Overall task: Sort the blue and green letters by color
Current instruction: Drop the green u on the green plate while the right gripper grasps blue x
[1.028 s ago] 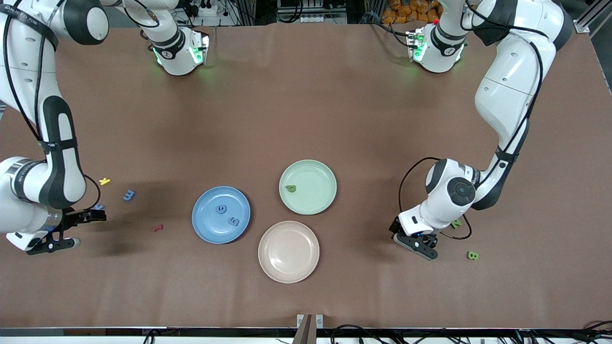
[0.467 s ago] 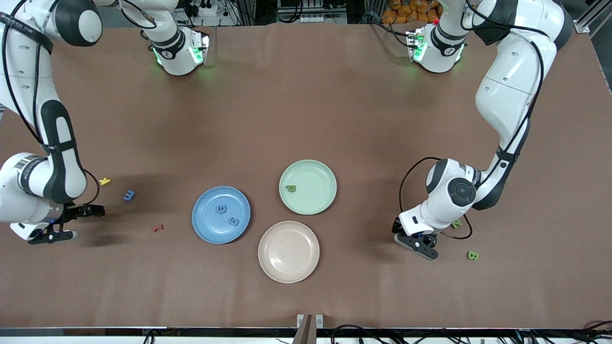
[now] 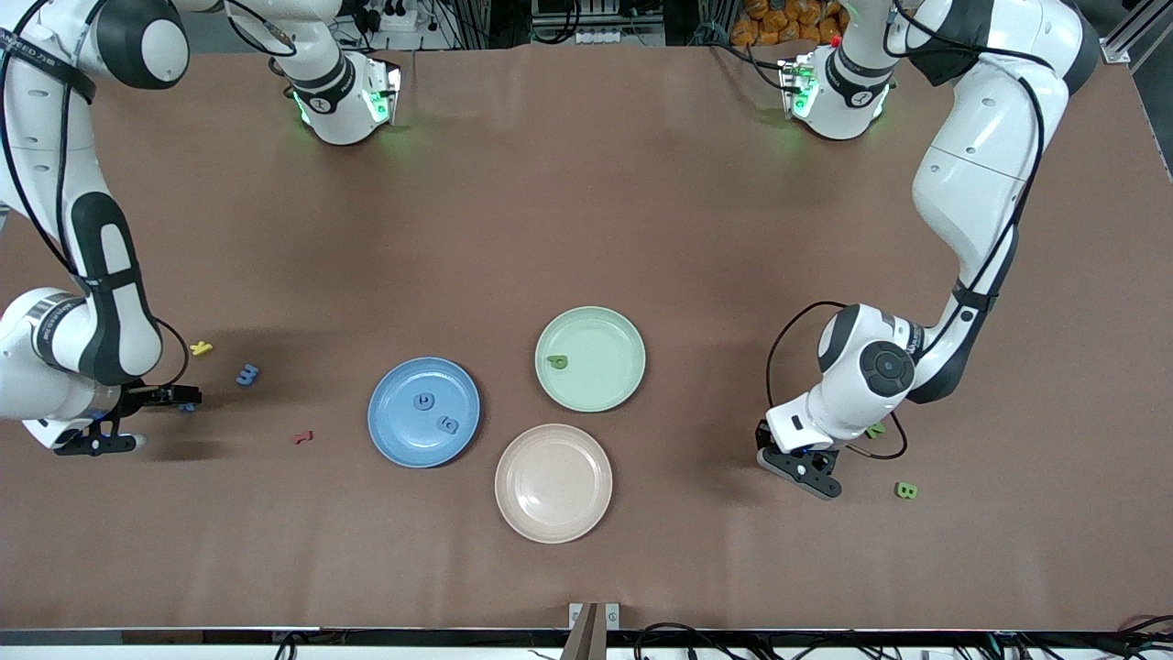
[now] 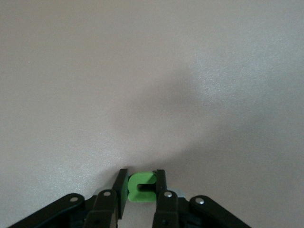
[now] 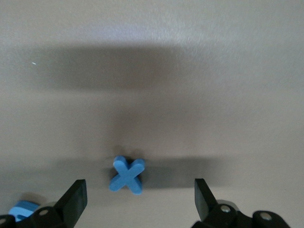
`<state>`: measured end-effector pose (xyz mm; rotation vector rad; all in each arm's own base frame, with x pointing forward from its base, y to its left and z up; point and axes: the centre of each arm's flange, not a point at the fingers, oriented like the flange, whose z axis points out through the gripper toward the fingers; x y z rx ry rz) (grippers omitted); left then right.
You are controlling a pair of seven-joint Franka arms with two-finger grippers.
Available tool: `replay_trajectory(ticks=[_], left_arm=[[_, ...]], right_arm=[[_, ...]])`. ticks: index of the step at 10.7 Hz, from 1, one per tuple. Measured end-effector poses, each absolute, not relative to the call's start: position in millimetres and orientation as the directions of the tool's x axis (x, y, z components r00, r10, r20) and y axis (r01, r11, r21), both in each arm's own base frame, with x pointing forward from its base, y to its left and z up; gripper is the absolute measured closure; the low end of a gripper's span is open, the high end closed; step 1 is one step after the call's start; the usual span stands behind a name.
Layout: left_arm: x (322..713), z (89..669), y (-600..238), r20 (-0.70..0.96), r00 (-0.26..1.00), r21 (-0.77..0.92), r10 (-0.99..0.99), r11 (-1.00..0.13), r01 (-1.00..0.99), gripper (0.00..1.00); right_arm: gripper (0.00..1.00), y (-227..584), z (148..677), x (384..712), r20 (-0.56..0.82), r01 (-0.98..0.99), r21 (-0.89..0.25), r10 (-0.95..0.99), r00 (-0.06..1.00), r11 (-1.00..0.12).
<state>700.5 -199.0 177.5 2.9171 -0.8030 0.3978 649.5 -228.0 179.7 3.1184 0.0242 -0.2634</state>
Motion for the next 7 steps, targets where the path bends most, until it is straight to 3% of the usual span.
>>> replay_trajectory(ticks=[6, 7], left_arm=[[684.5, 206.7, -246.7, 0.210, 0.882, 0.083, -0.421, -0.892, -0.445, 0.73], [677.5, 213.4, -263.9, 0.194, 0.898, 0.094, -0.395, -0.904, -0.418, 0.73]], right_arm=[[0.00, -219.6, 177.5, 649.8, -0.181, -0.055, 0.016, -0.057, 0.982, -0.998], [0.04, -219.4, 177.3, 649.7, -0.181, -0.055, 0.016, -0.057, 0.982, -0.998]])
